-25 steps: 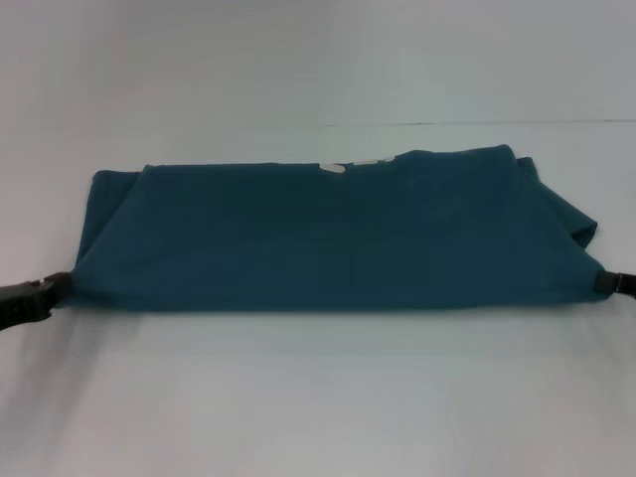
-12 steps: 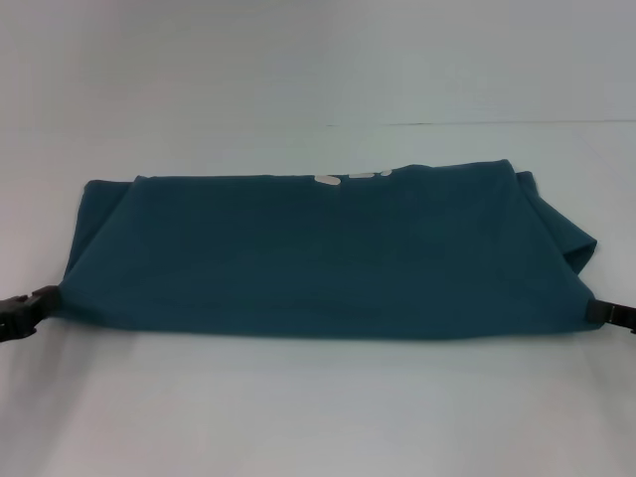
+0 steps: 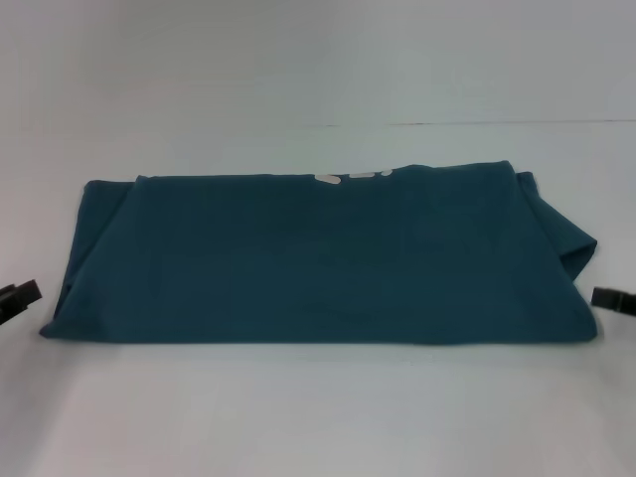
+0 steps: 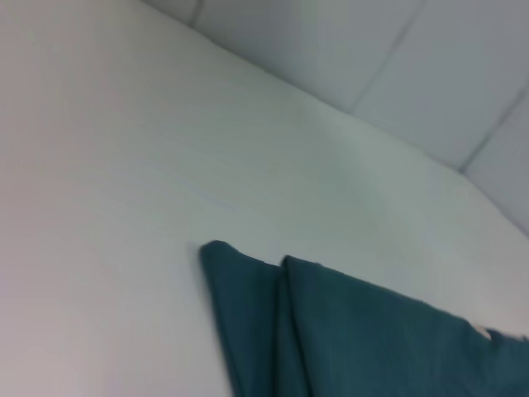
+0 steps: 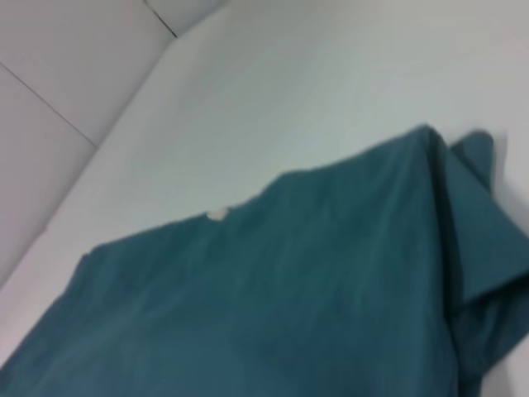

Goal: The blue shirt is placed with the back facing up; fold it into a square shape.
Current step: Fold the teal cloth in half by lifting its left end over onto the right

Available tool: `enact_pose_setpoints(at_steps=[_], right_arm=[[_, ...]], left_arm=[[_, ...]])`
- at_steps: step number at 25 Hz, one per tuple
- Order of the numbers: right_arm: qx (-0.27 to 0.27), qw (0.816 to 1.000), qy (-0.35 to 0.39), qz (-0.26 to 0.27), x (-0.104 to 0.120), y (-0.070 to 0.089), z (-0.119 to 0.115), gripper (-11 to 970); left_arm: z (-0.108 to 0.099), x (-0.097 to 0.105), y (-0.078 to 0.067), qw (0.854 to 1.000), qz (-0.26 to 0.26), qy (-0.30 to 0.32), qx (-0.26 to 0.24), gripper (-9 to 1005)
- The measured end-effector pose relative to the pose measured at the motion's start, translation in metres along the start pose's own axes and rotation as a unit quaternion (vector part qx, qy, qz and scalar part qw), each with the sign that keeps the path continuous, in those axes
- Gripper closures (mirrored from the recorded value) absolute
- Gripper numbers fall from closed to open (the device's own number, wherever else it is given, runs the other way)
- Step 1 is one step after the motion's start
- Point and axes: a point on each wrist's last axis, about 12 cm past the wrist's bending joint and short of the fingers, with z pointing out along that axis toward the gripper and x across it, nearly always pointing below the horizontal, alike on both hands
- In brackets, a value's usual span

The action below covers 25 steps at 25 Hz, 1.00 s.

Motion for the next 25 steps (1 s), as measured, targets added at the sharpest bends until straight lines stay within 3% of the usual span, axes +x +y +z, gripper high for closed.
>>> enact_pose_setpoints(at_steps=[9,10,13,18,19,25], right_arm=[[-0.017,0.998,-0.048,-0.02,-0.029,0.006,-0.009,583],[-0.019,0.998,-0.053,-0.022,-0.033,0.007,-0.008,532],[-0.016,0.998,-0.064,-0.025,-0.041,0.008,-0.005,377],[-0.007,0.997,-0.073,-0.026,-0.052,0.009,0.004,144],[-0.008,0.997,-0.074,-0.027,-0.054,0.009,0.005,98],[-0.014,0.996,-0.076,-0.034,-0.06,0.015,0.015,39]], left_arm=[[-0.008,0.009,-0.005,0.998,-0.062,0.01,0.028,570],[-0.007,0.01,-0.005,0.997,-0.066,0.015,0.032,549],[-0.005,0.013,-0.009,0.996,-0.074,0.024,0.044,312],[-0.006,0.02,-0.01,0.994,-0.093,0.032,0.046,101],[-0.007,0.021,-0.009,0.994,-0.097,0.034,0.044,101],[-0.009,0.024,-0.005,0.992,-0.119,0.034,0.028,100]])
